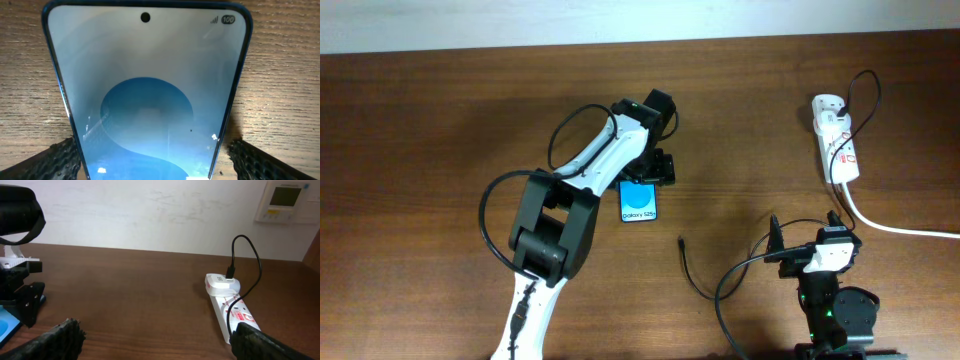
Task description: Plug charger to phone and switch on socket
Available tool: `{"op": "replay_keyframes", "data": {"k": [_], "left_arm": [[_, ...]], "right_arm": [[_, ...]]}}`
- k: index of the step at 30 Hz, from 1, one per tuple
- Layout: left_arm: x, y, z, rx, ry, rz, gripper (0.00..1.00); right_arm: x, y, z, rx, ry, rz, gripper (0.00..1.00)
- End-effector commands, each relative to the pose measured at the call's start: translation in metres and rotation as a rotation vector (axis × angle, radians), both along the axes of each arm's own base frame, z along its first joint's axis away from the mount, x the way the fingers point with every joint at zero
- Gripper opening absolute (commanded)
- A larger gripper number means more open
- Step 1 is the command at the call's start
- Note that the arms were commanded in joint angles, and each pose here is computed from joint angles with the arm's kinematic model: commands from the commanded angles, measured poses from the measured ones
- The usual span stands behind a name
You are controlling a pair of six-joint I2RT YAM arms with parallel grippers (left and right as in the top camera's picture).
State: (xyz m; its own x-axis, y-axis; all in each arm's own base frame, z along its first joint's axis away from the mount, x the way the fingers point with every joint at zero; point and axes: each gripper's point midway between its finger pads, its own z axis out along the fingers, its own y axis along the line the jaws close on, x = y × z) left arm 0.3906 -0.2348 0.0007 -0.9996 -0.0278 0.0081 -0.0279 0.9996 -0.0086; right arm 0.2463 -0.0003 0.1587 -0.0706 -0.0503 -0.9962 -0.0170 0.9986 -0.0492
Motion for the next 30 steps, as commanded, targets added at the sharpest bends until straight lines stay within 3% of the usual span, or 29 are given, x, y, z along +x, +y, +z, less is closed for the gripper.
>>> {"op": "replay_keyframes", "data": {"k": [1,30], "left_arm": [[-0.0134,0.0013,-0.0257,0.032,0.066,-0.023,0.99],[-0.0127,0.01,-0.0254,0.045,0.077,-0.007,0.99]], "right_arm": [[-0.0002,0.0014,-0.002,0.0,0.003,0.004,0.99],[-0.0002,0.0014,-0.002,0.0,0.003,0.004,0.98]]}}
